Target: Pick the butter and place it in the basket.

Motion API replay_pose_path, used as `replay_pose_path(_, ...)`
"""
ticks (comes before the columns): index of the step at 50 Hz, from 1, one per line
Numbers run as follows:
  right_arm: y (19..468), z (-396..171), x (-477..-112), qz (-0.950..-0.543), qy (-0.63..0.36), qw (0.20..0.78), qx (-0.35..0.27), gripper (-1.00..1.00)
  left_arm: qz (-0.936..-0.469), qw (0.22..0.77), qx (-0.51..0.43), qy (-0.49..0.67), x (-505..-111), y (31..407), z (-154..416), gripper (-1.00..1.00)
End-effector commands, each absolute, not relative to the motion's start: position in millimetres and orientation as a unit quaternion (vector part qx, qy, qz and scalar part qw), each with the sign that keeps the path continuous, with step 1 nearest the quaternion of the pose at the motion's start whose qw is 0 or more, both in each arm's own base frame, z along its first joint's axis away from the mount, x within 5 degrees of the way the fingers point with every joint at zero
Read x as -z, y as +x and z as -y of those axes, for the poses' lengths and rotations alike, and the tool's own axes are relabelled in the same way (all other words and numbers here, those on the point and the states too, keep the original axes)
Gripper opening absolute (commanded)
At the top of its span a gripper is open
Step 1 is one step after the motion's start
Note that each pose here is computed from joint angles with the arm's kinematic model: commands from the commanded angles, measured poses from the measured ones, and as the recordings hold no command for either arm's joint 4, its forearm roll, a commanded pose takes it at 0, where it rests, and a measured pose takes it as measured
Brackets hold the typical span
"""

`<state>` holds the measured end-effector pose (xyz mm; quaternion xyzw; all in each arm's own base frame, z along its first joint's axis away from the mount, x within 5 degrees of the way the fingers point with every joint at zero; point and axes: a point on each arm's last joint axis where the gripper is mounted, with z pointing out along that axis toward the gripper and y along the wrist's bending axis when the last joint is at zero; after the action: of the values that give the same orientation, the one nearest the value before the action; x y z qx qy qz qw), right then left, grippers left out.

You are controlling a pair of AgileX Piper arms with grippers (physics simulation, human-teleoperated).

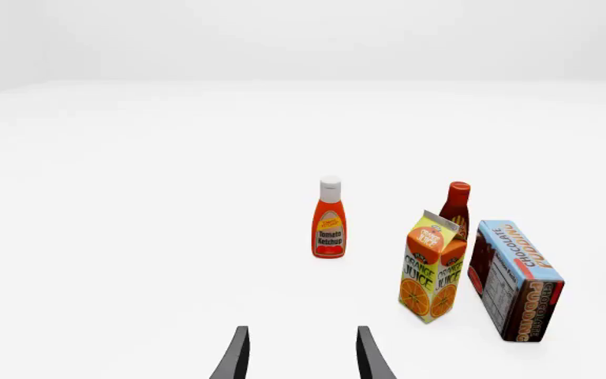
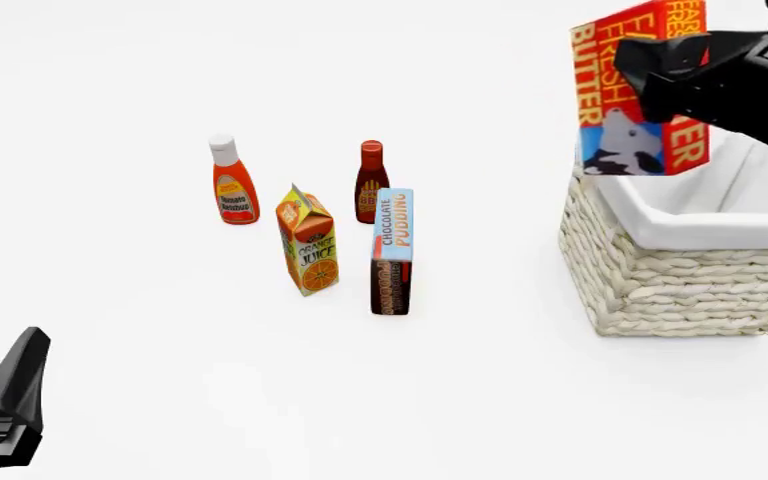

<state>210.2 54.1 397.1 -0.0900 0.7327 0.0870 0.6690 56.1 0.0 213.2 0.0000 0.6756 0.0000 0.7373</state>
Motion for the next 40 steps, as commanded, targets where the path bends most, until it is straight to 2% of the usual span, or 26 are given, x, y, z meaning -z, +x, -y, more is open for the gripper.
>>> replay_pose_path(1,199.6,-42.9,-405.4,-0.714,-0.054,0.692,-0.095,-1.00,-0.676,0.737,0.000,0.000,-213.2,56.1,0.0,1.00)
replay_pose_path(40,196.1,-21.7,-398.9,-0.686,-0.015,0.725,-0.064,-1.00,-0.676,0.737,0.000,0.000,-213.2,56.1,0.0,1.00)
